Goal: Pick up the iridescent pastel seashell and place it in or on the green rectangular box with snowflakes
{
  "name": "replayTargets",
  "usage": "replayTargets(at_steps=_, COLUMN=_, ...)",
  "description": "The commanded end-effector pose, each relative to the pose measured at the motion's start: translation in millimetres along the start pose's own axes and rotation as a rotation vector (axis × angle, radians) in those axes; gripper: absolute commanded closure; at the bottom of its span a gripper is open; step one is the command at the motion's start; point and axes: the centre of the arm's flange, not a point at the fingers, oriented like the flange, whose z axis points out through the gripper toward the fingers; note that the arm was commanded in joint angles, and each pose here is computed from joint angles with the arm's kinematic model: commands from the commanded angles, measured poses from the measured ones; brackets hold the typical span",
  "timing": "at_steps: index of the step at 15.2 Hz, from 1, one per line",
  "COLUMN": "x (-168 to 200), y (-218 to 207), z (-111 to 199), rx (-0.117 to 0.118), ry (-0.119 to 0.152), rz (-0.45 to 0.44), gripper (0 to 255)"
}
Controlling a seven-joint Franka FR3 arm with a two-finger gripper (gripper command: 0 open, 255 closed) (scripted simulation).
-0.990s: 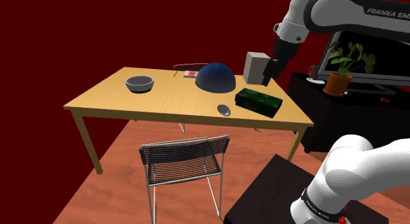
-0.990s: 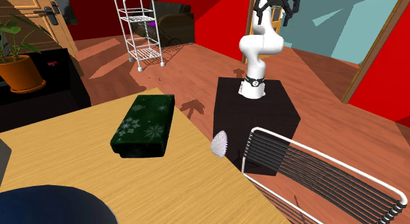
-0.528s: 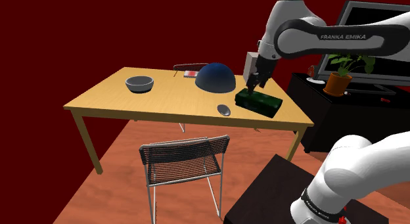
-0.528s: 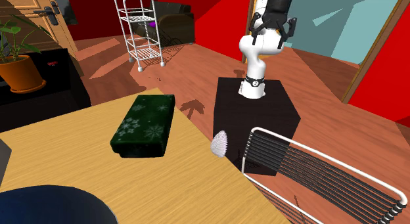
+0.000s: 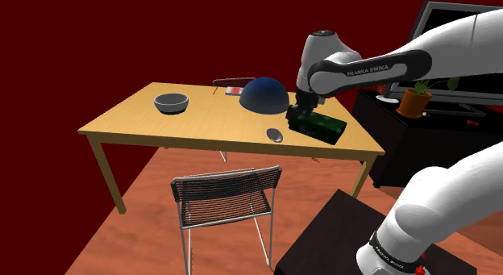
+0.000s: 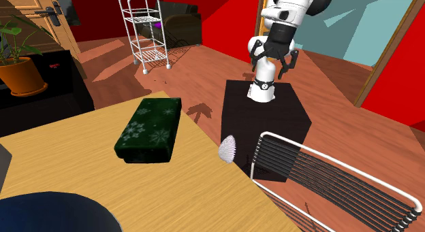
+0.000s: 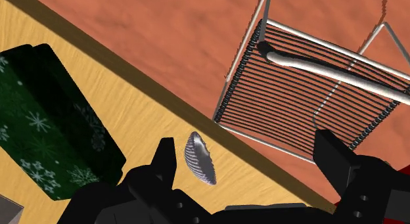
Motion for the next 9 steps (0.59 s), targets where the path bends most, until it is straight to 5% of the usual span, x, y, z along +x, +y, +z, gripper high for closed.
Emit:
replayTargets(at_steps=1, x=15.0, y=-3.4, z=24.2, rx=-0.022, ry=0.0, rz=0.021, gripper=0)
replayTargets(at_steps=9, x=69.1, y=2.3, z=114.7, rx=-0.113, ry=-0.006, rz=0.102, gripper=0)
